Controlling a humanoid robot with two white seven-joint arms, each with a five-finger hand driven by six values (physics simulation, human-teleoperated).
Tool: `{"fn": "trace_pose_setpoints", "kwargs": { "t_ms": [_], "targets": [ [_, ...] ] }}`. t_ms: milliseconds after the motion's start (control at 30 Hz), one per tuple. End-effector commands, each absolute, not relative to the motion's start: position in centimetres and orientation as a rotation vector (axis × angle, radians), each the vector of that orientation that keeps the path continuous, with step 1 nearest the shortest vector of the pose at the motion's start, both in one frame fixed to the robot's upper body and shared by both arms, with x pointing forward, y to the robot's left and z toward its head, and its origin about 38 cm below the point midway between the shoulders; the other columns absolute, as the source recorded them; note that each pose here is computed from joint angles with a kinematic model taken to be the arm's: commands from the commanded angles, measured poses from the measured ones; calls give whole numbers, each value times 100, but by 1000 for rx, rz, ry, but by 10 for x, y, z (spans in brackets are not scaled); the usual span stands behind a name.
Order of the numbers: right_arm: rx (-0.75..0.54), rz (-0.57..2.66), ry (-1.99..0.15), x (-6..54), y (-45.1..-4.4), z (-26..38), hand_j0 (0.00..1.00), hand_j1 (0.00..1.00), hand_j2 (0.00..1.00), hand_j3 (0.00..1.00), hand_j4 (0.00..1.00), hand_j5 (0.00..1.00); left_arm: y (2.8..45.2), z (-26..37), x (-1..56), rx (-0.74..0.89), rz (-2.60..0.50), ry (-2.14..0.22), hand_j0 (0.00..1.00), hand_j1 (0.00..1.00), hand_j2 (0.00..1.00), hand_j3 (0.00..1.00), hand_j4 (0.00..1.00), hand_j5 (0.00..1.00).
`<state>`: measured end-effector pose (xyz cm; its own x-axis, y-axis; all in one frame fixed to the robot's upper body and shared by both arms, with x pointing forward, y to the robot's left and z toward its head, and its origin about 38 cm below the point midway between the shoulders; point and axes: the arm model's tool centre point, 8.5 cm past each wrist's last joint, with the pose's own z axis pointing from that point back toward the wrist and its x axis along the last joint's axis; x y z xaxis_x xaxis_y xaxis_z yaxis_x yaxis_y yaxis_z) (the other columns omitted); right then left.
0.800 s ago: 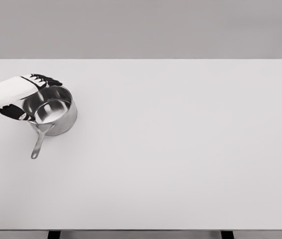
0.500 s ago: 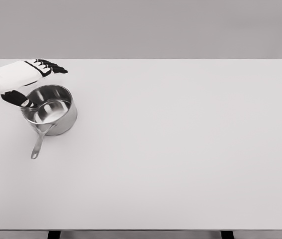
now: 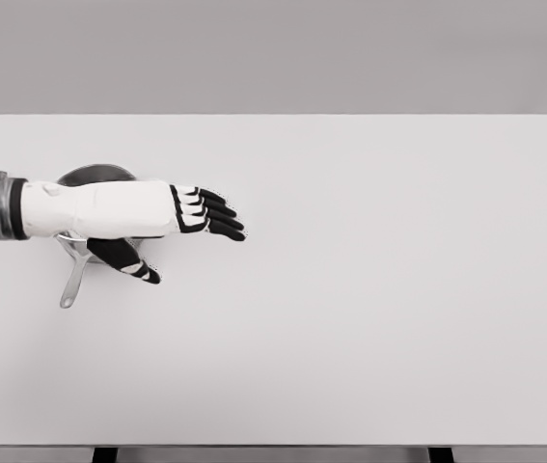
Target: Rotate pot handle
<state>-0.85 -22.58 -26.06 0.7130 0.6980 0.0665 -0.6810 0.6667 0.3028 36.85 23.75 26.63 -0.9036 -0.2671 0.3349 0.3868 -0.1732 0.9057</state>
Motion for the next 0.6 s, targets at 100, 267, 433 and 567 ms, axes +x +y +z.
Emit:
{"fn": "trace_pose_setpoints", "kwargs": {
  "t_ms": [100, 267, 433, 567],
  "targets": [
    [319, 778, 57, -9, -226, -261, 100, 100, 100, 100, 100, 100, 268, 251, 359, -106, -2168, -1519, 100, 100, 100, 100, 100, 100],
    [319, 778, 57, -9, -226, -261, 100, 100, 100, 100, 100, 100, 275, 248, 360, -34, -2225, -1463, 100, 100, 100, 100, 100, 100],
    [319, 778, 57, -9, -226, -261, 100, 100, 100, 100, 100, 100, 279, 248, 359, -18, -2234, -1445, 100, 100, 100, 100, 100, 100],
    [319, 778, 57, -9, -226, -261, 100, 100, 100, 100, 100, 100, 294, 250, 358, 16, -2233, -1400, 100, 100, 100, 100, 100, 100]
  ]
}}
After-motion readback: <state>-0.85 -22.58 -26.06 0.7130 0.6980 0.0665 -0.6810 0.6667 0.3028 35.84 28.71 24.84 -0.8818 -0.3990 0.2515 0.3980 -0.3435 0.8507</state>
